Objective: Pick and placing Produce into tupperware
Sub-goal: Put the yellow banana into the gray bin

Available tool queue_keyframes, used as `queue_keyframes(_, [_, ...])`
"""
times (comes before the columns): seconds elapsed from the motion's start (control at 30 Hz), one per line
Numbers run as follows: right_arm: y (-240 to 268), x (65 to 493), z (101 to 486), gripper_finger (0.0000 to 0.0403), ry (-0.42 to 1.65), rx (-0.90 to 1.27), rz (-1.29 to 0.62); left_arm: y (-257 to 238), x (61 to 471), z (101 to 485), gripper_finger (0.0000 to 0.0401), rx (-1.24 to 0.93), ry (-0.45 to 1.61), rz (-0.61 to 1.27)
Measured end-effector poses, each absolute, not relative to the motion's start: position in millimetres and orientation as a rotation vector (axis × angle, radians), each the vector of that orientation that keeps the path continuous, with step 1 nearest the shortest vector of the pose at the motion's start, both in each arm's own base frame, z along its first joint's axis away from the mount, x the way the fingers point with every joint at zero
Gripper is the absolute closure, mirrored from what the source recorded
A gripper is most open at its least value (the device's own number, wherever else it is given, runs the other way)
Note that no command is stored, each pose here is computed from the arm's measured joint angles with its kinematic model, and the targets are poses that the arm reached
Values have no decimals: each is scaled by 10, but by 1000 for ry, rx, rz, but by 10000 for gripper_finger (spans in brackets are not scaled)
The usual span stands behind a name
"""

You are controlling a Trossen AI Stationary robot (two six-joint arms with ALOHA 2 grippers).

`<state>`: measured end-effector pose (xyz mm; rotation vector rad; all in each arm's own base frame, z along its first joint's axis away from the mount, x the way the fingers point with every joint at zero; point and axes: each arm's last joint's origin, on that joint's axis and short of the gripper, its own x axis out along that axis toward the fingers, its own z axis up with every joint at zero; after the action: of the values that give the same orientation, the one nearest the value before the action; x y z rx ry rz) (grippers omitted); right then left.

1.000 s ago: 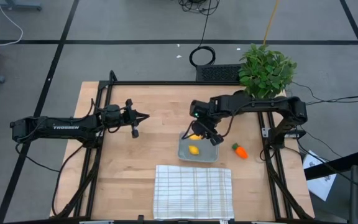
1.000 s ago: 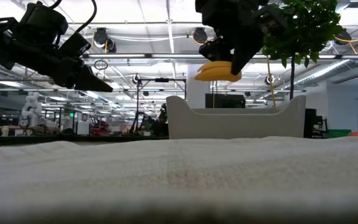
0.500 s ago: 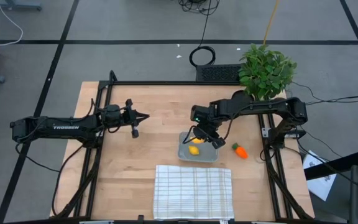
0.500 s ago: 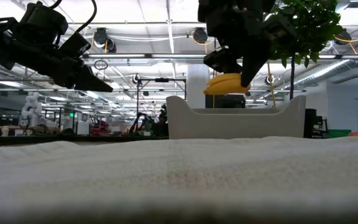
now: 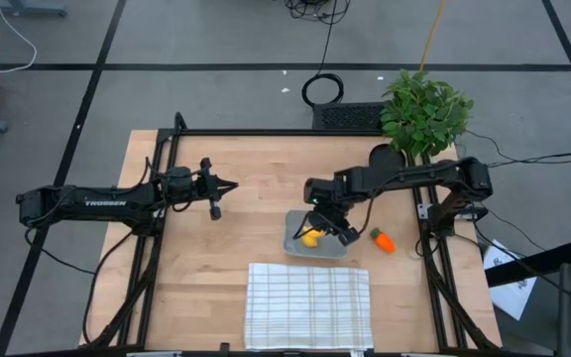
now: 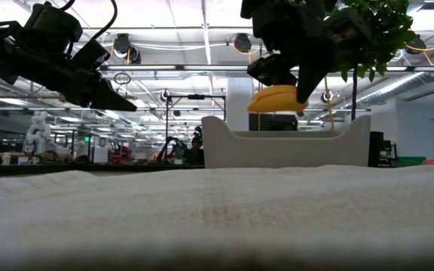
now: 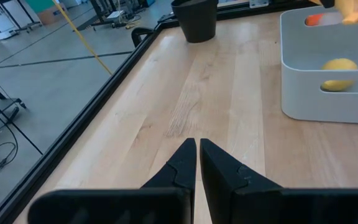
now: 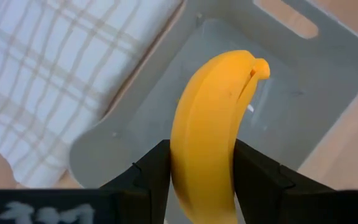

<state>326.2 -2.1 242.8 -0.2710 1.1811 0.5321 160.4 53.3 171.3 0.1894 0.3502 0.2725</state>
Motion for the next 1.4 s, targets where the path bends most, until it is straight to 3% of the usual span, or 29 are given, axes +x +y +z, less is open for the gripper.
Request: queue_keyframes(1.4, [374, 3161, 1959, 266, 1178, -423, 478, 533, 1604, 1713, 375, 190, 350, 271])
